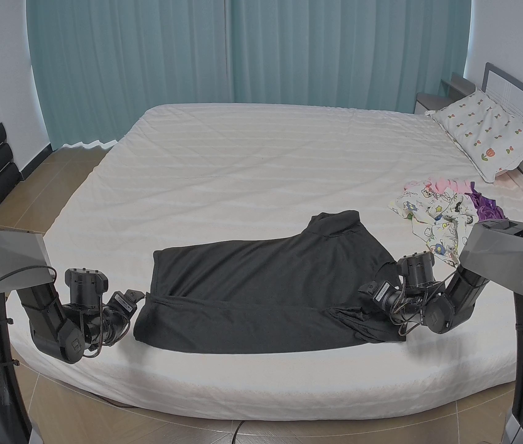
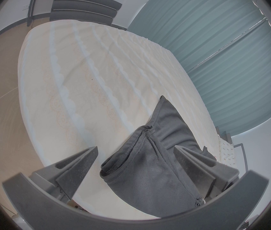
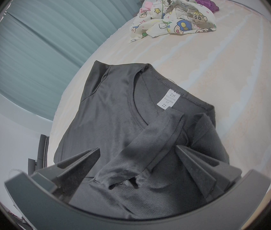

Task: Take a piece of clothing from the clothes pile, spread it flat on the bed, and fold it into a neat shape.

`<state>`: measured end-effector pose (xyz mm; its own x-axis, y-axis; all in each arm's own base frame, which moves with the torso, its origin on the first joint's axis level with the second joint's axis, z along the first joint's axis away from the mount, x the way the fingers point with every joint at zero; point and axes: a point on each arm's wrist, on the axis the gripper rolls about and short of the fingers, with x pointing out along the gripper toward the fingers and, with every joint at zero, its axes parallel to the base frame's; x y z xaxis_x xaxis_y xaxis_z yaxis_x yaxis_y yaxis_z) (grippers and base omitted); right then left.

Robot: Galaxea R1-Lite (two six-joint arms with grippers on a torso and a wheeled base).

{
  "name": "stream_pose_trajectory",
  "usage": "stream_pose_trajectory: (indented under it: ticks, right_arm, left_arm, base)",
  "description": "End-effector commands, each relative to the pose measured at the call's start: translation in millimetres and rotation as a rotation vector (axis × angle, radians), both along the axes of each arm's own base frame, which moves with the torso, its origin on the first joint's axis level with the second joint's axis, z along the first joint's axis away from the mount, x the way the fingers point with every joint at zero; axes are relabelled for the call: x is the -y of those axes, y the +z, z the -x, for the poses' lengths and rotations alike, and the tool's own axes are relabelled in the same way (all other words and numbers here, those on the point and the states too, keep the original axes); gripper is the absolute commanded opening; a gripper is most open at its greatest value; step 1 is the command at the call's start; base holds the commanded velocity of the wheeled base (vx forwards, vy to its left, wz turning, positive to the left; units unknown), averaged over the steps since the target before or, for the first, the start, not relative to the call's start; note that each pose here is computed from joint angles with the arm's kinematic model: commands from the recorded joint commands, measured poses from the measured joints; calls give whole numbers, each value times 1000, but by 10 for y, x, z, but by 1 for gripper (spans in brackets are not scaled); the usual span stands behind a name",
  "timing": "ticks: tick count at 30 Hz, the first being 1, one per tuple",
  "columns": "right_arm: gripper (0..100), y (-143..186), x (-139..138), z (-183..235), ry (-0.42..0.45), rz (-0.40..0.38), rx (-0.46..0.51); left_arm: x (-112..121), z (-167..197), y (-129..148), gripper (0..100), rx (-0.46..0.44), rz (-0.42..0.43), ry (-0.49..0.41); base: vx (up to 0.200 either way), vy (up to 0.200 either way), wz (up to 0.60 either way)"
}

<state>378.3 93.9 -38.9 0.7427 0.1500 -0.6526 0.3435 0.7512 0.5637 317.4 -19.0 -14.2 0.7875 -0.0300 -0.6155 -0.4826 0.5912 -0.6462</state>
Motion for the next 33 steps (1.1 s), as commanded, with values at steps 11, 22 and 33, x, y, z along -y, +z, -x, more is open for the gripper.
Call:
stream_pose_trajectory:
  ticks: [11, 22, 33]
  right_arm:
    - [0, 48, 51, -41, -55, 25, 20]
    - [0, 308, 51, -11, -66, -5, 62]
    - [0, 676, 44, 170, -40, -14, 58]
  left_arm:
    - [1, 2, -18, 100, -6, 0, 0]
    - [-4, 6, -20, 100, -7, -1, 2]
    - [-4, 6, -20, 100, -7, 1, 2]
  base:
    - [0, 0, 0]
    - [0, 0, 0]
    - [0, 0, 0]
